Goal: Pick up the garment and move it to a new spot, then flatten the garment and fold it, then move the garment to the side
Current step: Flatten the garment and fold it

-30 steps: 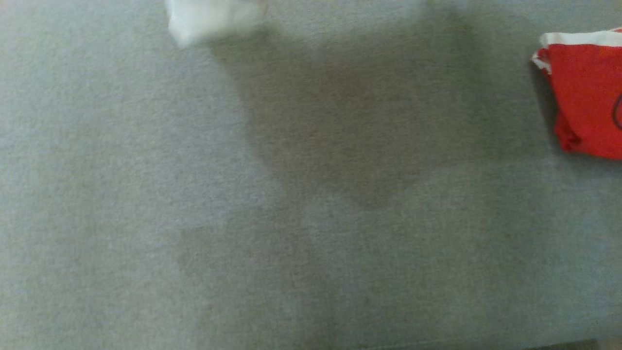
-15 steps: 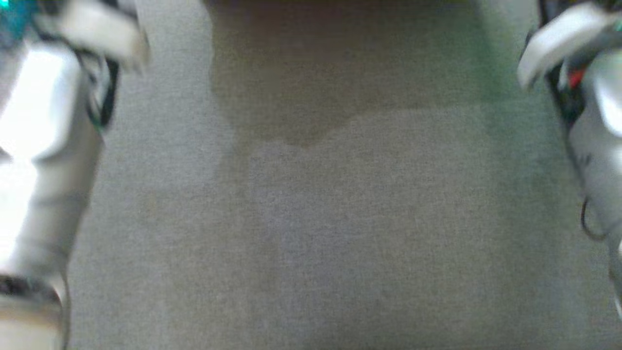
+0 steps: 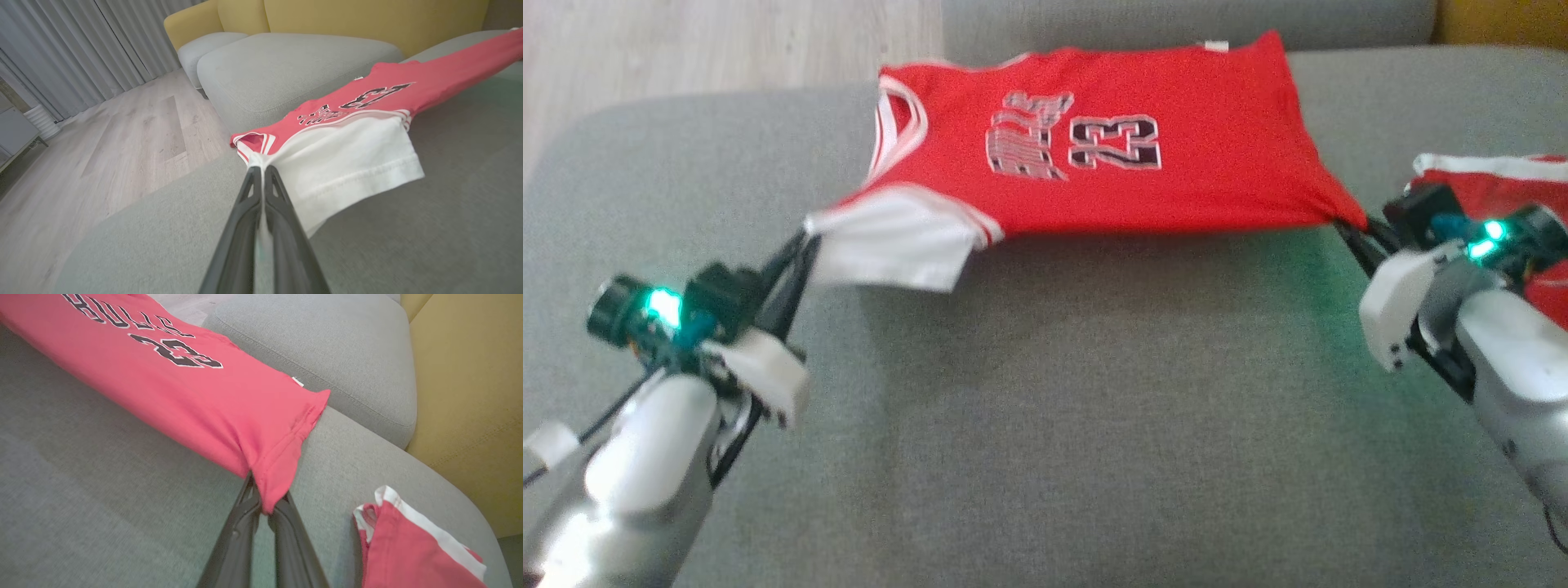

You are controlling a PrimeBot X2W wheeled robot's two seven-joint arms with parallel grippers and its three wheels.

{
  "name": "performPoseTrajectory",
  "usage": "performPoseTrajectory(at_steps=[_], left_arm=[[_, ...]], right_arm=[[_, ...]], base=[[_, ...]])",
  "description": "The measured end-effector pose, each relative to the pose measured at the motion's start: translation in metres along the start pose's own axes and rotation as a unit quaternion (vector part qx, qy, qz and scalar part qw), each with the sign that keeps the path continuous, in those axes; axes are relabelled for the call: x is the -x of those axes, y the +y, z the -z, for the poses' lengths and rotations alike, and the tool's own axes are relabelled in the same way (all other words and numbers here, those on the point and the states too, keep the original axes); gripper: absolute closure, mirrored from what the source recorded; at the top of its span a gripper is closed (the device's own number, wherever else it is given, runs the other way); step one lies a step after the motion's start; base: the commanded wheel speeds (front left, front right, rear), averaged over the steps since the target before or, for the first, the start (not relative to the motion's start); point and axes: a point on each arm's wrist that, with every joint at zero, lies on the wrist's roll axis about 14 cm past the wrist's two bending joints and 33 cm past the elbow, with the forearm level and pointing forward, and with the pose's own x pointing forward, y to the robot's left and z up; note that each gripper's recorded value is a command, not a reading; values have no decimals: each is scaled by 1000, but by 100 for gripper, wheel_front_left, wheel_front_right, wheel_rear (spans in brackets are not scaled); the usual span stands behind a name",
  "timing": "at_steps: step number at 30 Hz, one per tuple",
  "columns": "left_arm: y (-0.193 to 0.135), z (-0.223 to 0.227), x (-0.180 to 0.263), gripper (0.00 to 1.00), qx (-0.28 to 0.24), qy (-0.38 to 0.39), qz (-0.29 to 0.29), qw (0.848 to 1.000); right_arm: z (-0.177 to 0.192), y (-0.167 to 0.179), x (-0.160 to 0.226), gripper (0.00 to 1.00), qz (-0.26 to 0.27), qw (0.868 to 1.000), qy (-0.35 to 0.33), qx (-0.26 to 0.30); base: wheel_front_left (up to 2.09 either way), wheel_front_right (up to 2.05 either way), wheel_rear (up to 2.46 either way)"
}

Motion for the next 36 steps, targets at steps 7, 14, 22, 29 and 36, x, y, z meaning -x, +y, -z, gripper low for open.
performPoseTrajectory(at_steps=[7, 14, 22, 29, 36], left_arm=[[-23, 0, 47, 100, 0, 14, 24, 1000], [-60, 11, 94, 100, 19, 51, 57, 997], [-74, 13, 114, 100, 15, 79, 75, 994], [-67, 23, 104, 100, -6, 117, 81, 990], [-42, 24, 70, 100, -50, 141, 84, 985]], right_arm=[[15, 13, 42, 100, -24, 1000, 13, -13], [44, 37, 76, 100, -52, 996, 47, -54], [55, 50, 90, 100, -78, 993, 63, -67], [52, 48, 80, 100, -84, 992, 70, -69], [42, 36, 55, 100, -82, 992, 78, -58]], base=[[0, 0, 0], [0, 0, 0], [0, 0, 0], [0, 0, 0], [0, 0, 0]])
